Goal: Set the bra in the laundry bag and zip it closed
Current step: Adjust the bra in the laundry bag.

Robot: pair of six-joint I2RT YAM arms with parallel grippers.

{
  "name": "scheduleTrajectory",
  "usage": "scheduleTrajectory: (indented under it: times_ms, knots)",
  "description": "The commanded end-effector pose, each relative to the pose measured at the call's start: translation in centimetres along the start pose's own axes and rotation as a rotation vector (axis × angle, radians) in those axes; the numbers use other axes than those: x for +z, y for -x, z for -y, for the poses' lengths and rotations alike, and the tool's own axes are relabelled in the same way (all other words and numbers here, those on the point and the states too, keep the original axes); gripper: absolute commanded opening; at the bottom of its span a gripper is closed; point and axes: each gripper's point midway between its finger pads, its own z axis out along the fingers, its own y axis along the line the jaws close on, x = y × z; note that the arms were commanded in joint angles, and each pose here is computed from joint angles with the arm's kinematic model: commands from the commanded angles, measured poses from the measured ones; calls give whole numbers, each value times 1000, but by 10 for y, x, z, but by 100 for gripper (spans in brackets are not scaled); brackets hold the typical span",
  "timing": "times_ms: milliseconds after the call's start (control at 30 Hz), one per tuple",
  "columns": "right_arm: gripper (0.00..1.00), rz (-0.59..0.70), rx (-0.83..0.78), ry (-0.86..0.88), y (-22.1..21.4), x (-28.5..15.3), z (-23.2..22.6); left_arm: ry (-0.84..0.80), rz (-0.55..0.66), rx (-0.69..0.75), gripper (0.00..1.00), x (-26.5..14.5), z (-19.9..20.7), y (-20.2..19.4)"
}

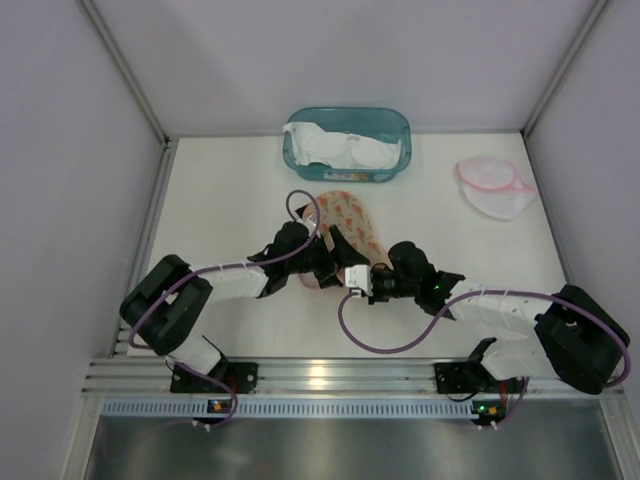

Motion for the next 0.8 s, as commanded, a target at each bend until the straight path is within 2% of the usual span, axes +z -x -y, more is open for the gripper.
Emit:
scheduleTrajectory:
  times_ms: [0,233,367,533,767]
  knots:
    - [0,119,-77,3,32,5,2,-108,85,42,98,13,42,18]
    - [0,134,-80,5,35,10,2,-59,170,-6,98,35,38,22]
    - [0,122,-75,6,32,10,1,-28,160,-19,98,39,26,12]
    - [0,110,-76,-2,28,7,0,-31,64,-5,98,14,17,-9]
    - [0,102,-59,-21,26,6,1,-33,90,100,98,-31,18,4]
